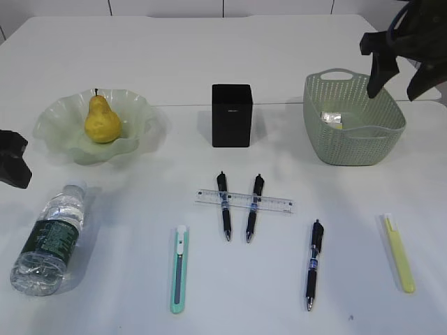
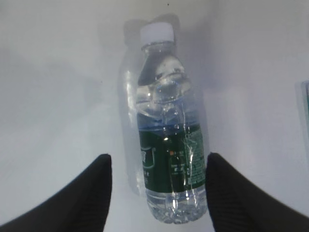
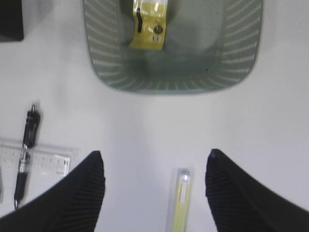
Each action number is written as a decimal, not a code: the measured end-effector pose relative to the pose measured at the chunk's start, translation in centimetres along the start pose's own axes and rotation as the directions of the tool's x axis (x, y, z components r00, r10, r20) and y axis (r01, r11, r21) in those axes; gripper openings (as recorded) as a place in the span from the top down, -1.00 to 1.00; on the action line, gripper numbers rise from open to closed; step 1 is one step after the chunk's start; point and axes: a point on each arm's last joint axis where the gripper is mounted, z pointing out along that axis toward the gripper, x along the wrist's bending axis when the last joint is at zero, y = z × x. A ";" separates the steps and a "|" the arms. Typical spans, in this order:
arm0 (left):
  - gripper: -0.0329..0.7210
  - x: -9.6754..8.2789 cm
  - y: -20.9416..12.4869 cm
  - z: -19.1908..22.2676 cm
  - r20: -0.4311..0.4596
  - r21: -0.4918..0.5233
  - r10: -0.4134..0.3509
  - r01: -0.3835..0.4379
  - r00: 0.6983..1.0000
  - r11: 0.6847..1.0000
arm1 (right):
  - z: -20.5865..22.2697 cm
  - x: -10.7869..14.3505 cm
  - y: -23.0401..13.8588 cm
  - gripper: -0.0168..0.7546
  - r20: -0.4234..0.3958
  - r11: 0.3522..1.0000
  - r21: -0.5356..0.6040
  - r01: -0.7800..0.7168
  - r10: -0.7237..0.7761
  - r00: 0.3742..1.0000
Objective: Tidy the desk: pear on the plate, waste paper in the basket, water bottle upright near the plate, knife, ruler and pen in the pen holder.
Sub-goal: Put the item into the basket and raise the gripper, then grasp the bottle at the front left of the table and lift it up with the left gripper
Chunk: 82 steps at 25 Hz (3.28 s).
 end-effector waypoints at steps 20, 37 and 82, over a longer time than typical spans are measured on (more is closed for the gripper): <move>-0.54 0.1 0.0 3.7 0.006 0.115 -0.032 0.031 0.999 0.993 | -2.2 0.8 -12.7 -0.31 -0.017 0.968 0.183 0.172 -0.172 0.985; -0.58 -0.8 1.2 9.9 -0.003 0.133 -0.107 0.106 0.994 0.985 | -2.4 0.6 -12.4 -0.31 0.016 0.972 0.145 0.187 -0.191 0.981; -0.17 -0.8 1.9 14.0 -0.015 0.197 -0.144 0.144 0.990 0.970 | -2.4 0.4 -12.1 -0.32 0.040 0.973 0.118 0.199 -0.205 0.978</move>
